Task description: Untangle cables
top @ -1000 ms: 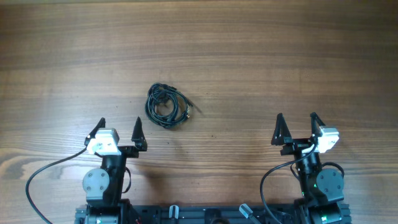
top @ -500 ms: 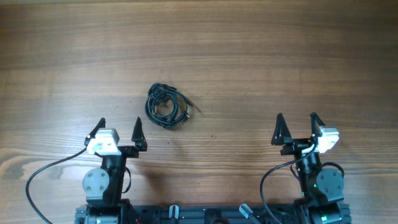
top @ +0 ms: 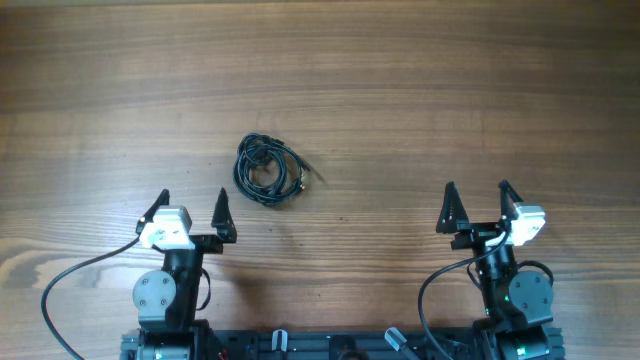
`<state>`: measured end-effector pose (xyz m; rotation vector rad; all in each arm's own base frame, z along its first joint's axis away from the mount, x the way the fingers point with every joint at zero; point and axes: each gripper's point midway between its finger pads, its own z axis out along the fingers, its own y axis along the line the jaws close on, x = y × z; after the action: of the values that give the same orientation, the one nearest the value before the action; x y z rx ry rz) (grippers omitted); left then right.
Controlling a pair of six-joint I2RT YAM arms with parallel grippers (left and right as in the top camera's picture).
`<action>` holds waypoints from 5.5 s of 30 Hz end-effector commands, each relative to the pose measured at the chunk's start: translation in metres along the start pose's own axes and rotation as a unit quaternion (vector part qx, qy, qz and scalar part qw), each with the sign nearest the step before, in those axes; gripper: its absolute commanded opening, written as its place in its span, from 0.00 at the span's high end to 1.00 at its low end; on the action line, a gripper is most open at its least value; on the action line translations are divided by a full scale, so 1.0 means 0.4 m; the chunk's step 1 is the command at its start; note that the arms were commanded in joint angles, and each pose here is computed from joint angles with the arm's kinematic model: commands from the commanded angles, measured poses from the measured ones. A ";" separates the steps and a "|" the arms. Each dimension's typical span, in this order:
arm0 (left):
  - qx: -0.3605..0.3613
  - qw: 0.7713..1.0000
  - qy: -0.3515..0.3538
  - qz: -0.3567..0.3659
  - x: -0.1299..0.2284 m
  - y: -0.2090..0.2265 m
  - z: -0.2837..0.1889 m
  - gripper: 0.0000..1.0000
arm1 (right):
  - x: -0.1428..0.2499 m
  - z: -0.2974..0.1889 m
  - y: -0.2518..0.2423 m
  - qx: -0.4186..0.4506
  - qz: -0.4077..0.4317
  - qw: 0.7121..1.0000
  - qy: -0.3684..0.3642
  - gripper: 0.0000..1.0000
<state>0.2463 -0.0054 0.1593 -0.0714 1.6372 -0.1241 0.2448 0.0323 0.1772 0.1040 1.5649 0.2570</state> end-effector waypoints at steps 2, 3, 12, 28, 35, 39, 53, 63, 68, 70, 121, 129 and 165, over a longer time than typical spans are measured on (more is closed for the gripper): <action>0.008 1.000 0.006 0.007 0.009 -0.005 0.000 0.00 | 0.003 0.001 0.003 -0.002 -0.009 1.000 0.002 0.00; 0.008 1.000 0.006 0.007 0.009 -0.005 0.000 0.00 | 0.003 0.001 0.003 -0.002 -0.009 1.000 0.002 0.00; 0.008 1.000 0.006 0.007 0.009 -0.005 0.000 0.00 | 0.002 0.001 0.002 -0.002 -0.009 1.000 0.002 0.00; 0.009 1.000 -0.001 0.008 0.000 -0.007 0.000 0.00 | 0.002 0.001 0.003 -0.002 -0.009 1.000 0.002 0.00; 0.022 0.993 -0.111 0.015 -0.135 -0.024 -0.015 0.00 | 0.003 0.001 0.003 -0.002 -0.009 1.000 0.002 0.00; 0.032 0.987 -0.155 -0.012 -0.235 -0.038 -0.047 0.00 | 0.003 0.001 0.003 -0.002 -0.009 1.000 0.002 0.01; 0.011 0.978 0.201 -0.052 -0.461 -0.094 -0.036 0.00 | 0.003 0.001 0.003 -0.002 -0.009 1.000 0.002 0.00; 0.019 0.897 0.432 -0.095 -0.213 -0.101 0.093 0.00 | 0.002 0.001 0.002 -0.002 -0.009 1.000 0.002 0.00; 0.008 0.878 0.465 -0.108 -0.163 -0.093 0.118 0.00 | 0.002 0.001 0.003 -0.002 -0.009 1.000 0.002 0.00; -0.006 0.869 0.477 -0.130 -0.145 -0.091 0.126 0.00 | 0.003 0.001 0.003 -0.002 -0.009 1.000 0.002 0.00; -0.139 0.761 0.595 -0.217 0.250 -0.014 0.133 0.00 | 0.002 0.001 0.002 -0.002 -0.009 1.000 0.002 0.00; -0.139 0.760 0.596 -0.217 0.256 -0.013 0.137 0.00 | 0.002 0.001 0.003 -0.002 -0.009 1.000 0.002 0.00; -0.127 0.787 0.563 -0.218 0.240 -0.012 0.188 0.00 | 0.003 0.001 0.003 -0.002 -0.009 1.000 0.002 0.00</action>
<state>0.3132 -0.0270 0.0632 -0.6730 2.8218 -0.3513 0.2453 0.0324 0.1755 0.1038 1.5725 0.2556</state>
